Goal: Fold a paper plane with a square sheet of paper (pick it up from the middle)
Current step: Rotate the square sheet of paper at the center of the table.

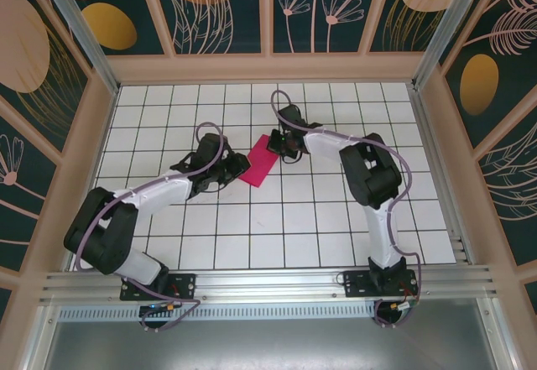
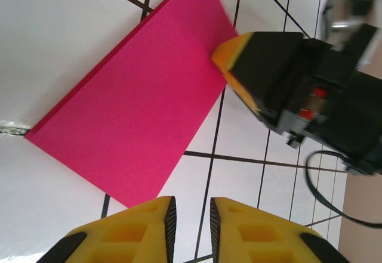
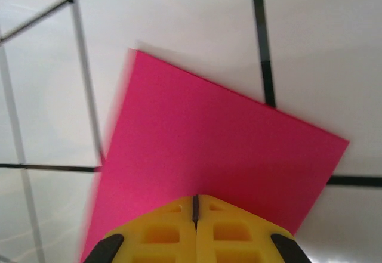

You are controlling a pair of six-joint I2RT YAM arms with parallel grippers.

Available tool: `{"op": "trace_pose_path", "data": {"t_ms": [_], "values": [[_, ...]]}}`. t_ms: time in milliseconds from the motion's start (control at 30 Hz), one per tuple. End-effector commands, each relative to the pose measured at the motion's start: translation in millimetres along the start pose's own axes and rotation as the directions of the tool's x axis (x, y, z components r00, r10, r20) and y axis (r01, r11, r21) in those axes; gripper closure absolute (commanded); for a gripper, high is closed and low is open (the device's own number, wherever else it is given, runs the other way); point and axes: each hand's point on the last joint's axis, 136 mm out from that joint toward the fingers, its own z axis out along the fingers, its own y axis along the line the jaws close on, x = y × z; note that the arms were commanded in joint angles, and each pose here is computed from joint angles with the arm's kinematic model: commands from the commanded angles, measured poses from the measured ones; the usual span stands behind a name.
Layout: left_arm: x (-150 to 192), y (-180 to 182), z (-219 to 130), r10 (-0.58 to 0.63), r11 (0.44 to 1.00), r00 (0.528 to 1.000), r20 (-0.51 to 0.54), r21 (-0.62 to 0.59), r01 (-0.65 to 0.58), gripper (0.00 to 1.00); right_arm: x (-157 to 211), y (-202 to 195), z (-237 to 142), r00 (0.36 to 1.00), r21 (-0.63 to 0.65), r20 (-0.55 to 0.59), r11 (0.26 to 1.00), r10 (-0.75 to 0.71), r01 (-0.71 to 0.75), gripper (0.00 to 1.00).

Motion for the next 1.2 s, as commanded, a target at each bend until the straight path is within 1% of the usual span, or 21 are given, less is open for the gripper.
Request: {"op": "trace_pose_path", "data": {"t_ms": [0, 133, 167, 233, 367, 467, 500, 633, 700, 833, 967, 1167], "values": [[-1.8, -12.7, 5.5, -0.013, 0.999, 1.000, -0.023, 0.041, 0.014, 0.74, 8.6, -16.3, 7.8, 0.998, 0.074, -0.057, 0.997, -0.029, 0.033, 0.95], [1.4, -12.3, 8.9, -0.010, 0.999, 0.999, -0.039, 0.037, 0.011, 0.75, 12.8, -26.7, 2.5, 0.999, 0.117, -0.047, 0.993, 0.007, -0.002, 0.95], [3.0, -13.4, 9.7, -0.006, 0.999, 0.999, -0.045, 0.040, 0.008, 0.74, 15.8, -29.8, -0.5, 0.999, 0.123, -0.046, 0.992, 0.026, -0.020, 0.97], [6.7, -13.8, 11.2, -0.002, 0.999, 0.998, -0.056, 0.041, 0.005, 0.75, 22.9, -32.8, -9.2, 0.997, 0.115, -0.034, 0.991, 0.068, -0.064, 1.00], [15.3, -10.3, 12.3, -0.003, 0.999, 0.997, -0.077, 0.035, 0.006, 0.75, 42.7, -35.5, -30.9, 0.987, 0.092, 0.001, 0.983, 0.162, -0.161, 1.00], [23.0, -4.6, 13.7, -0.008, 0.999, 0.996, -0.090, 0.031, 0.011, 0.76, 51.9, -33.9, -44.6, 0.980, 0.062, 0.022, 0.978, 0.197, -0.198, 0.99], [25.1, -3.4, 14.2, -0.010, 0.999, 0.995, -0.095, 0.030, 0.013, 0.76, 52.0, -31.5, -49.0, 0.980, 0.040, 0.029, 0.980, 0.195, -0.196, 0.99], [34.6, -2.3, 18.5, -0.011, 0.999, 0.994, -0.109, 0.029, 0.014, 0.80, 47.8, -15.1, -68.1, 0.990, -0.090, 0.071, 0.990, 0.118, -0.111, 1.00], [39.4, -3.8, 21.8, -0.008, 0.999, 0.993, -0.117, 0.030, 0.011, 0.82, 52.7, -5.9, -74.6, 0.995, -0.169, 0.058, 0.983, 0.086, -0.075, 1.00], [44.5, 2.0, 30.3, -0.009, 1.000, 0.993, -0.119, 0.007, 0.010, 0.90, 78.3, 4.9, -77.8, 0.999, -0.296, -0.019, 0.954, 0.049, -0.053, 1.00], [45.4, 4.6, 37.9, -0.013, 1.000, 0.992, -0.126, 0.002, 0.014, 0.96, 96.8, 8.2, -73.1, 0.997, -0.336, -0.069, 0.941, 0.028, -0.049, 1.00], [46.5, 4.5, 46.8, -0.006, 1.000, 0.989, -0.145, 0.001, 0.007, 0.99, 96.9, 10.5, -64.0, 0.997, -0.340, -0.081, 0.940, 0.015, -0.041, 1.00]]}}
